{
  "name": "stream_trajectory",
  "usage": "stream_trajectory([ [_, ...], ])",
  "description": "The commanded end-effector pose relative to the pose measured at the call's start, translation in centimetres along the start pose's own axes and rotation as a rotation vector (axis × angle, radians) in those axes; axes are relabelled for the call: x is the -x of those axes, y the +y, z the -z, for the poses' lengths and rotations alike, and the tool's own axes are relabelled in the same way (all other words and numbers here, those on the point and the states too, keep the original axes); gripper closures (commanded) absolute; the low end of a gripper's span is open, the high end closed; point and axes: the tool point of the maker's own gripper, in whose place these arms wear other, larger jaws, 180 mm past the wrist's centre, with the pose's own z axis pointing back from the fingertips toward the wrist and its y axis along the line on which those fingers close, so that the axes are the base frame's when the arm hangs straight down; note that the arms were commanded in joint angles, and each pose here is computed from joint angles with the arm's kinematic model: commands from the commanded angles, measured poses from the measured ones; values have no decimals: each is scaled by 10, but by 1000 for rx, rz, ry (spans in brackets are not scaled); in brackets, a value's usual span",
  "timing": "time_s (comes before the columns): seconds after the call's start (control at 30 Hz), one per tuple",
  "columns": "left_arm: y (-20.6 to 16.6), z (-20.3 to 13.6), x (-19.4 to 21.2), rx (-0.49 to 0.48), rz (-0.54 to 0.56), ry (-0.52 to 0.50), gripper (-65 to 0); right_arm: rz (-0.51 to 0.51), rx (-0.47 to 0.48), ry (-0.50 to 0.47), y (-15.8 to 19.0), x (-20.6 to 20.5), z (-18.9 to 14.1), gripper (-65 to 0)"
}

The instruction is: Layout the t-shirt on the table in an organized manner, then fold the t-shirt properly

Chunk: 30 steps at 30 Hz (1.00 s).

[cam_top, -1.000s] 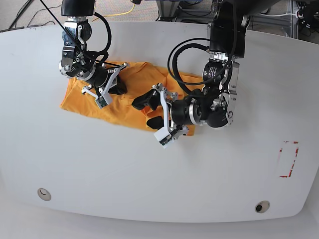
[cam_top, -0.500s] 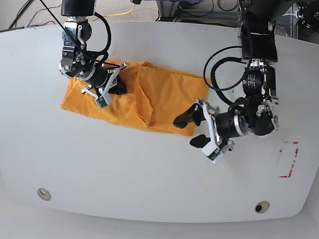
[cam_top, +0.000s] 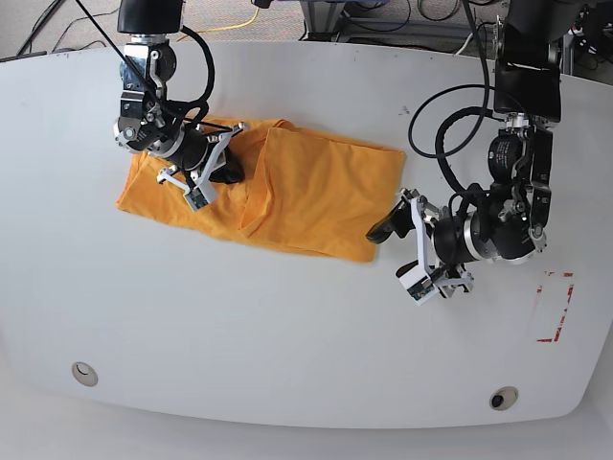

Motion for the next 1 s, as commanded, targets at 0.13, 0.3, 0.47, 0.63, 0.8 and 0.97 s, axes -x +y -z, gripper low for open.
stream_trajectory([
  [0.13, -28, 19, -11, 33, 107, -31, -308, -71, 29, -54, -5, -30, -12, -40],
  [0.3, -48, 29, -2, 73, 121, -40, -296, -165, 82, -43, -9, -54, -32, -43],
  [0.47, -57, 36, 5, 73, 115, -32, -289, -237, 169, -62, -18, -79, -62, -163],
  [0.63, -61, 41, 10, 49, 125, -27, -172, -267, 266, -86, -31, -98, -91, -365],
  [0.8, -57, 48, 20, 4, 148, 20, 0, -193, 341, -121, -57, -98, -116, -471],
  [0.97, -50, 55, 43, -21, 151, 90, 0, -17, 345, -203, -85, -89, -145, -482],
])
